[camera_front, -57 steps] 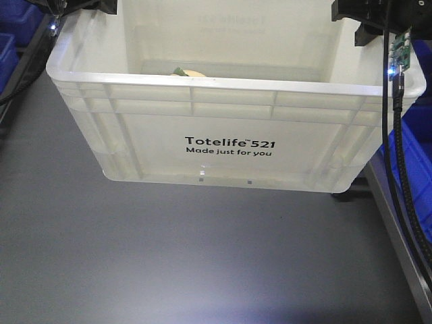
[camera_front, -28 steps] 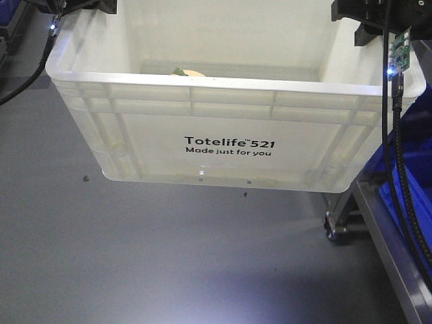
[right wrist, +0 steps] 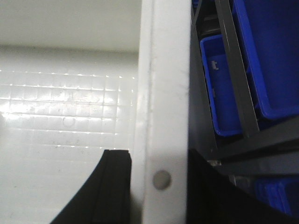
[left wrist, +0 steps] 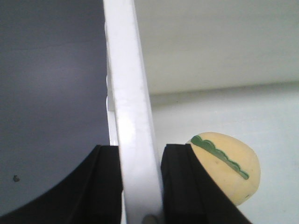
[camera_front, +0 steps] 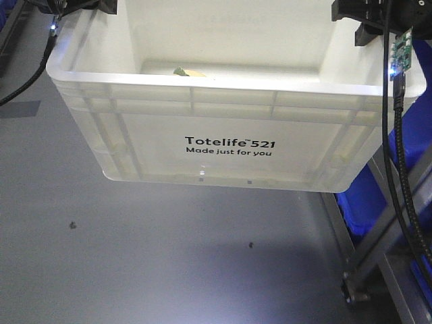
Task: Place moving items into box and shelve
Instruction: 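Hold the tote by its rims with both grippers while the base turns to the shelves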
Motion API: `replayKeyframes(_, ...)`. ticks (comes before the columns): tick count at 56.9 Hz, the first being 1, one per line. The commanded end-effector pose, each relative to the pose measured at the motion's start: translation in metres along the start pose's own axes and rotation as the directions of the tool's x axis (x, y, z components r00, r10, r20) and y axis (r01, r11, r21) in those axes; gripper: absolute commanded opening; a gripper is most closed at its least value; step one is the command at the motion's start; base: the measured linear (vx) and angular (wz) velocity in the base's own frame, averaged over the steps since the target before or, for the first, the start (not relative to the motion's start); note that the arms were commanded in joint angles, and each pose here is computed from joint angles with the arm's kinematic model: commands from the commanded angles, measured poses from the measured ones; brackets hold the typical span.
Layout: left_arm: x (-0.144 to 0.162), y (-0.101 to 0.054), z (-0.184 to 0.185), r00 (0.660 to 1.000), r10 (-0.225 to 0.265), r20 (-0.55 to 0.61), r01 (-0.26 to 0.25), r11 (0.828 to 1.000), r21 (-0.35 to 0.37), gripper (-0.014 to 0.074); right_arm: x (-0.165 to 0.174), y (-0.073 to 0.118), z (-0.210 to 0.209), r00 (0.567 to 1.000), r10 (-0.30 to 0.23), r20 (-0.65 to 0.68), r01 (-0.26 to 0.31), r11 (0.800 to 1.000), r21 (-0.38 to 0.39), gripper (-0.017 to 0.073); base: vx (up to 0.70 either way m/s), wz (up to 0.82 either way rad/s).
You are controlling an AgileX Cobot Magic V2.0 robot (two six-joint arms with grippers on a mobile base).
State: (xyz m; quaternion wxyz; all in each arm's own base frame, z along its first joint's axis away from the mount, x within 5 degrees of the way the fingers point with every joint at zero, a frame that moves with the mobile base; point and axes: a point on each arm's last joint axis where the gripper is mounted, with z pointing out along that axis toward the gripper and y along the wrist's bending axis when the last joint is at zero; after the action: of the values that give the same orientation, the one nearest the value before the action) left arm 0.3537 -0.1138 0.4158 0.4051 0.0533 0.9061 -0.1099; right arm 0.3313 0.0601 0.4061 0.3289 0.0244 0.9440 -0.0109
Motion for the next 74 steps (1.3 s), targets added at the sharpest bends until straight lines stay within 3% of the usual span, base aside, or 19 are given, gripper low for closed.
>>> replayKeyframes(1, -0.0267, 0.0067, -0.0443, 0.967, 0.073, 0.244, -0.061, 0.997, -0.054, -0.0001, -0.016, -0.0215, -0.035, 0.981, -0.042, 0.19, 0.022, 0.994, 0.105, -0.0005, 0.52, 0.06)
replayKeyframes(31, -0.0267, 0.0067, -0.0443, 0.967, 0.073, 0.244, -0.061, 0.997, -0.054, -0.0001, -0.0154, -0.0218, -0.0349, 0.982, -0.042, 0.183, 0.022, 0.994, 0.108, -0.0005, 0.5, 0.21)
replayKeyframes(74, -0.0267, 0.0067, -0.0443, 0.967, 0.073, 0.244, -0.061, 0.997, -0.054, -0.0001, -0.0154, -0.0219, -0.0349, 0.982, -0.042, 0.183, 0.022, 0.994, 0.109, -0.0005, 0.4, 0.56)
